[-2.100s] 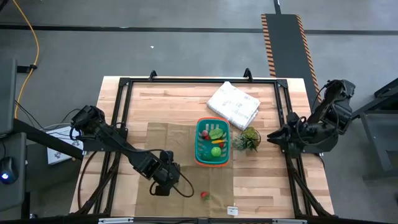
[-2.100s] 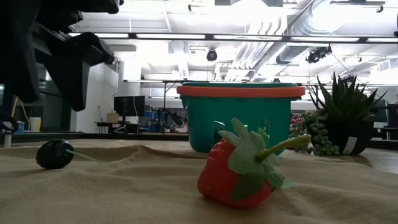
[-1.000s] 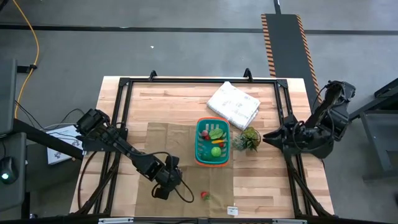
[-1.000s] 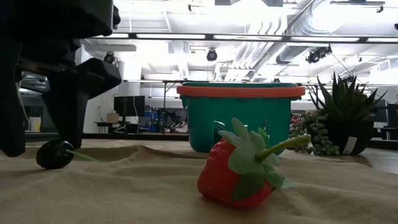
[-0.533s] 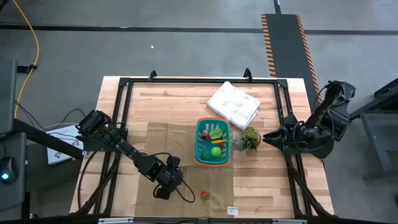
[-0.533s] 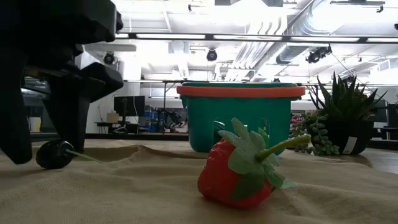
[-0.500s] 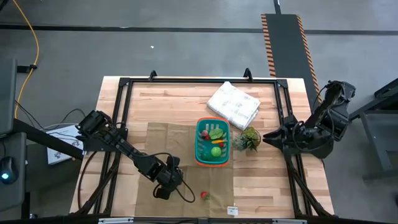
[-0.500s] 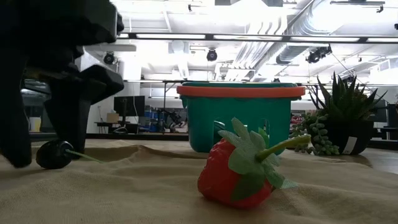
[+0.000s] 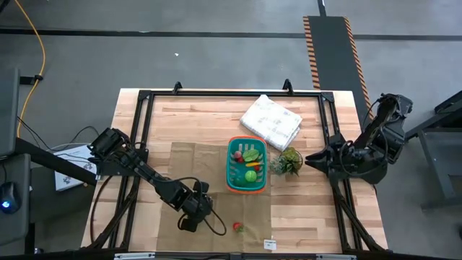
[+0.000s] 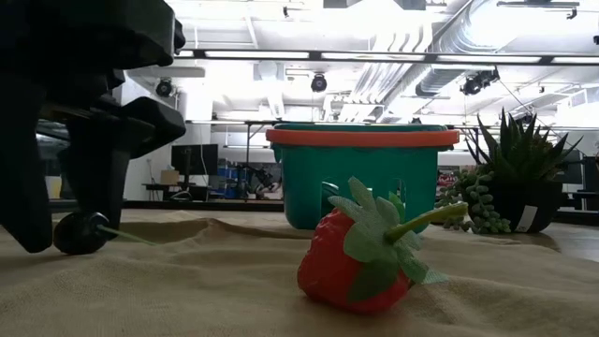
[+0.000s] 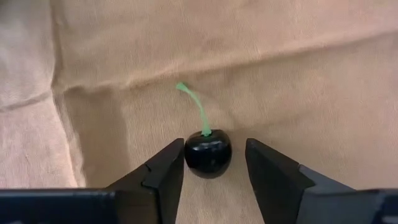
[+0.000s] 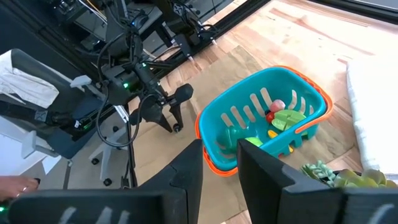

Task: Pick and placing Produce into tupperware
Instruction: Put the black cherry into the basket

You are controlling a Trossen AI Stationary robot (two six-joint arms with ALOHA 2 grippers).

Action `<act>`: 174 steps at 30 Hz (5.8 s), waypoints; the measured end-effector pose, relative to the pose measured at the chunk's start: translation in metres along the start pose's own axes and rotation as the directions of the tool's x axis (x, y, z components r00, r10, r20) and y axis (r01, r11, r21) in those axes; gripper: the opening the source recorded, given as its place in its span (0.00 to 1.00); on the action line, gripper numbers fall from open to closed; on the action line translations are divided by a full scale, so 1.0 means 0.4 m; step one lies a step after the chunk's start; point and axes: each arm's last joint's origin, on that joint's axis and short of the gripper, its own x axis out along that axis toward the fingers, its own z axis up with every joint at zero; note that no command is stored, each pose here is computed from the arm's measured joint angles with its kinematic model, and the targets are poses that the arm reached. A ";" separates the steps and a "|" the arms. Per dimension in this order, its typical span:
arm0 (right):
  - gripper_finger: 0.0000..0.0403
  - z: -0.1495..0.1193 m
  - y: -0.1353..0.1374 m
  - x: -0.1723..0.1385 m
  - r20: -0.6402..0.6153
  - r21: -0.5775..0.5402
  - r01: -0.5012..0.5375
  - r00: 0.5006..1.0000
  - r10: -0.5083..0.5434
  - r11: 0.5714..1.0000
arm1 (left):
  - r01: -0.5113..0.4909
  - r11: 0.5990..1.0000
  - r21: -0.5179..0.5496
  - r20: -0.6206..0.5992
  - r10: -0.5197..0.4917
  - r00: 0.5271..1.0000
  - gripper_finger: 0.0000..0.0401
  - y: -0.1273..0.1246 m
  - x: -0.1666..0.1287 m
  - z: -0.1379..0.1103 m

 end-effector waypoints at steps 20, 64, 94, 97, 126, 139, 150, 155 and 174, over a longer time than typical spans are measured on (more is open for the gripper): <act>0.22 0.000 0.000 0.000 0.000 -0.002 0.000 1.000 0.000 1.000 | 0.016 1.000 -0.002 -0.002 -0.016 1.000 0.26 -0.001 0.000 0.000; 0.22 0.009 0.015 -0.003 0.015 -0.157 -0.056 0.998 0.059 0.986 | -0.044 0.952 -0.303 0.519 0.203 0.830 0.27 0.073 -0.210 0.338; 0.22 0.080 -0.054 -0.082 0.093 -0.256 -0.177 0.974 0.206 0.950 | -0.044 0.873 -0.486 0.432 0.283 0.856 0.27 0.380 -0.250 0.376; 0.22 0.079 -0.065 -0.082 0.122 -0.223 -0.125 0.980 0.155 0.967 | -0.055 0.865 -0.498 0.371 0.270 0.888 0.27 0.407 -0.245 0.358; 0.22 0.098 -0.108 -0.054 0.210 -0.118 0.114 0.974 -0.087 0.986 | -0.031 0.891 -0.454 0.130 0.101 0.986 0.27 0.536 -0.141 0.289; 0.22 0.096 -0.099 -0.040 0.208 -0.097 0.134 0.972 -0.112 0.986 | -0.052 0.921 -0.386 0.090 0.093 0.992 0.27 0.539 -0.102 0.282; 0.22 0.086 -0.080 -0.016 0.191 -0.104 0.156 0.972 -0.134 0.982 | -0.047 0.936 -0.349 0.077 0.079 0.994 0.27 0.541 -0.078 0.280; 0.22 0.084 -0.076 -0.011 0.188 -0.108 0.161 0.972 -0.139 0.981 | -0.050 0.940 -0.338 0.061 0.075 0.995 0.27 0.541 -0.069 0.277; 0.22 0.083 -0.074 -0.009 0.186 -0.078 0.158 0.972 -0.141 0.984 | -0.072 0.945 -0.319 0.067 0.098 0.993 0.28 0.543 -0.070 0.279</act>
